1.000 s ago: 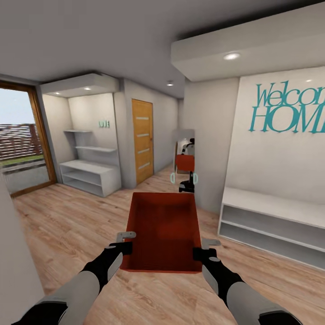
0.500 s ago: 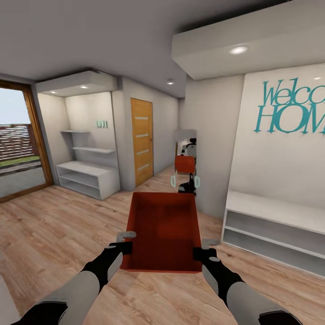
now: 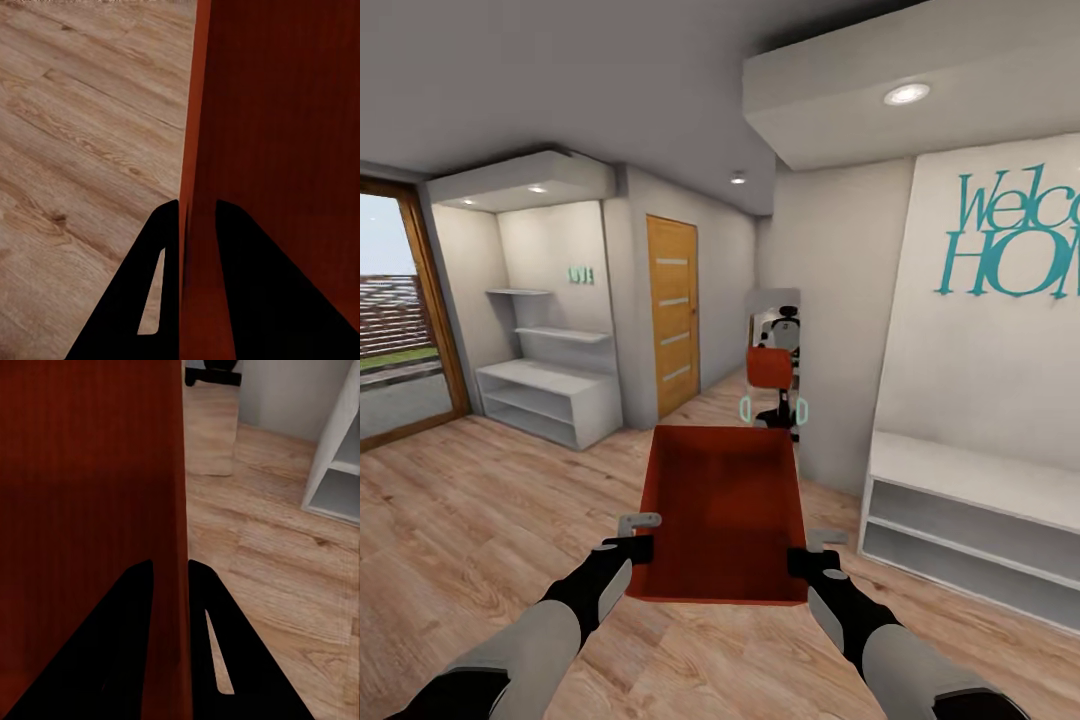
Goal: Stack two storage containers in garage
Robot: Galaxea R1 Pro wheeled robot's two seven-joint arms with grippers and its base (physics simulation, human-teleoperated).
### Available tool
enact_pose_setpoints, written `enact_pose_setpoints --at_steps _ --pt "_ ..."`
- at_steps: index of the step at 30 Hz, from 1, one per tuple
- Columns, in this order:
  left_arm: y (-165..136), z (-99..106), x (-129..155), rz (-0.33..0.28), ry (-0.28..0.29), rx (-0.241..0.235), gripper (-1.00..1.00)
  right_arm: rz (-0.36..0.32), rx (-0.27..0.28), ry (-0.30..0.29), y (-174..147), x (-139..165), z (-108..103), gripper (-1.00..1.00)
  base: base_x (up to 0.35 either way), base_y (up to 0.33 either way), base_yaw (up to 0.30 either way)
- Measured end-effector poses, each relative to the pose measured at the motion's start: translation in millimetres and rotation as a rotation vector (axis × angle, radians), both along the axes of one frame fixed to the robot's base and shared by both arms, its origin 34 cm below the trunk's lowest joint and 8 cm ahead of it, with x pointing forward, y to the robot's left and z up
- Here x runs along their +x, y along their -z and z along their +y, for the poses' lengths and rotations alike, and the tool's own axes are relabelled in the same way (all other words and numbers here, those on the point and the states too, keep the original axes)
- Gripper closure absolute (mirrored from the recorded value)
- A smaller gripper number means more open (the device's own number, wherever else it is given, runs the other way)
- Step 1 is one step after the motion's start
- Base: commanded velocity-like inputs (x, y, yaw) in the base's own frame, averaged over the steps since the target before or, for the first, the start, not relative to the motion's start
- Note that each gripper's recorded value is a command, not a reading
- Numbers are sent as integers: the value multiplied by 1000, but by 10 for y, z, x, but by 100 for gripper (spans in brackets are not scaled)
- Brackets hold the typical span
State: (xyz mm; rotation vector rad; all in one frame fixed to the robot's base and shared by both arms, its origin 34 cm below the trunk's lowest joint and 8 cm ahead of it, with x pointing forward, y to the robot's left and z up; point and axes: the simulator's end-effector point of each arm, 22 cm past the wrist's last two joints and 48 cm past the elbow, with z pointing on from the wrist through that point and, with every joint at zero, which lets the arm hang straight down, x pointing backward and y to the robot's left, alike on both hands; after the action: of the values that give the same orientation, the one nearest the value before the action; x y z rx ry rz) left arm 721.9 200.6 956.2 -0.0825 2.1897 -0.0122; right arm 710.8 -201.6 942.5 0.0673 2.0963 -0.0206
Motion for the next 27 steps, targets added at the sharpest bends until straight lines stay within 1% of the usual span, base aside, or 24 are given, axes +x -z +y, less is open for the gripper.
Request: enact_pose_setpoints --at_steps 2,6,27 --pt "0 -2 0 0 0 0 100 0 0 0 0 0 -2 100 323 0 85" --pt "-4 -1 2 -1 0 1 100 -1 1 0 -1 1 -1 100 323 0 213" --pt "-5 -1 2 -1 0 1 100 -1 1 0 -2 1 0 100 323 0 265"
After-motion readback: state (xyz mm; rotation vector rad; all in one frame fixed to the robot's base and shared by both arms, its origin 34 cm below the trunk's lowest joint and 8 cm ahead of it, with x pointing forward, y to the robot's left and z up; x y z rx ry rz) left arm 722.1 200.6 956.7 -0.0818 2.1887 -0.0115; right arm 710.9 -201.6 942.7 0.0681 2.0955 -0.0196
